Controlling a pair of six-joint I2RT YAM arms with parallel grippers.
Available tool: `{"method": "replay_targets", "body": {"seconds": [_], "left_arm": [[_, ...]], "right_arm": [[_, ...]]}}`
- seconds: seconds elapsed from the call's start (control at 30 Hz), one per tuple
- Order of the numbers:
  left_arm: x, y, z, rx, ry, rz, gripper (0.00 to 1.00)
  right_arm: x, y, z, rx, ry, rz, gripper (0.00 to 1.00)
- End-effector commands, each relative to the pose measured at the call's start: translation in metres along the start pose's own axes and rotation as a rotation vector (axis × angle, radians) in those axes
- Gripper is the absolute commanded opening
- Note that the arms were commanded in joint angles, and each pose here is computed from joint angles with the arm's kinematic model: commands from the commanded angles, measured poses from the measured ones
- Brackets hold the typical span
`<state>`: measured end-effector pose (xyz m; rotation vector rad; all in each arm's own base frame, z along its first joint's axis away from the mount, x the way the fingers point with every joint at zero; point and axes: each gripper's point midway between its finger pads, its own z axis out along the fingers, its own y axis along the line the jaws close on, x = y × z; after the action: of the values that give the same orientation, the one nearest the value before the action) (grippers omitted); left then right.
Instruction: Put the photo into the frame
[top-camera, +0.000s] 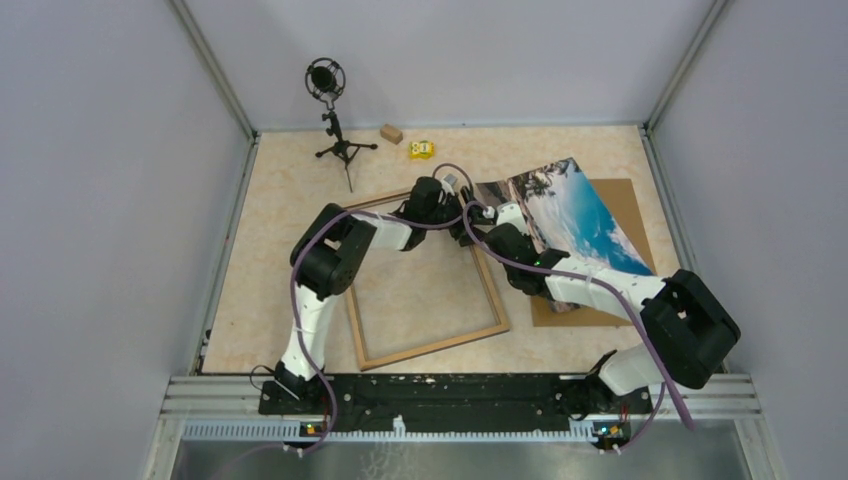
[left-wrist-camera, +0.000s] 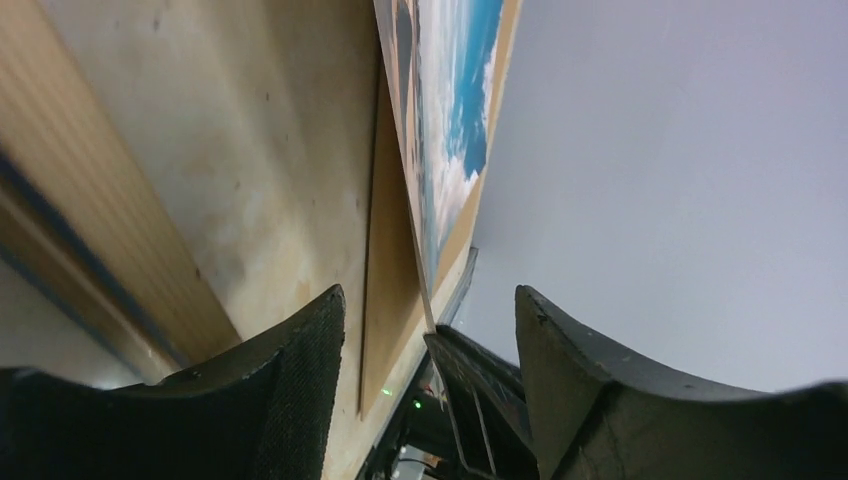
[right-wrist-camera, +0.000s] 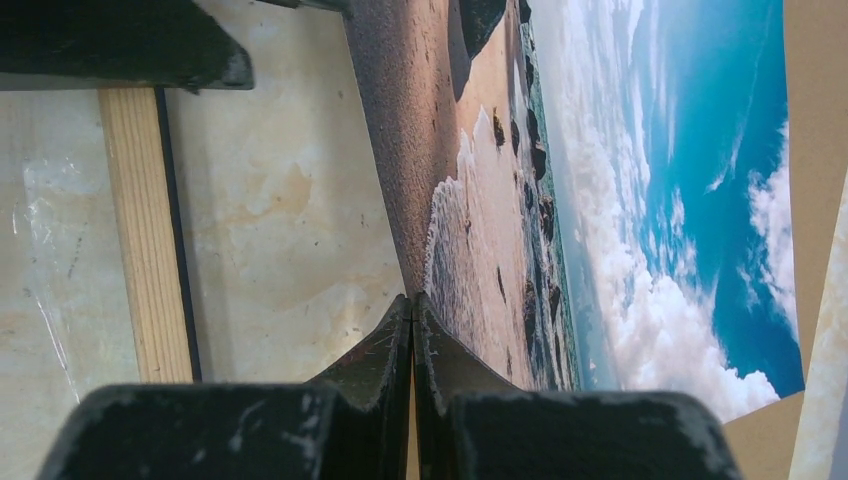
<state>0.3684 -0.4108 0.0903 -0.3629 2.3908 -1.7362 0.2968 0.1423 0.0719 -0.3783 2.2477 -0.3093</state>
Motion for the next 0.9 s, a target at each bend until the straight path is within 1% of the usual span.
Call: {"method": "replay_targets", "body": {"seconds": [0.0,0.2,0.4,0.5,0.77,0.87], "left_arm": [[-0.006,-0.009,0.019,0.007,-0.026,0.061,0.65],[-0.006,-0.002,0.038,-0.009,-0.025,0.06,0.48],[-0.007,0.001,0.052,-0.025,-0.03,0.082,0.37],[-0.008,0.002,0.053,-0.025,-0.031,0.083,0.3],[-0.008,-0.009,0.053,0.004,-0.03,0.109,0.03],[-0.005,-0.015,0.049,0.03,-0.017,0.102,0.0]], "right_arm": [[-0.014,-0.001,-0.003,-0.011,-0.051,0.041,0.0],[-0.015,0.0,-0.003,-0.016,-0.054,0.041,0.0],[-0.014,0.001,-0.001,-0.017,-0.05,0.04,0.0],[-0.012,0.002,0.001,-0.015,-0.044,0.036,0.0],[-0.009,0.003,-0.002,-0.025,-0.01,0.024,0.0],[-0.005,0.007,-0.006,-0.059,0.019,0.026,0.0]]}}
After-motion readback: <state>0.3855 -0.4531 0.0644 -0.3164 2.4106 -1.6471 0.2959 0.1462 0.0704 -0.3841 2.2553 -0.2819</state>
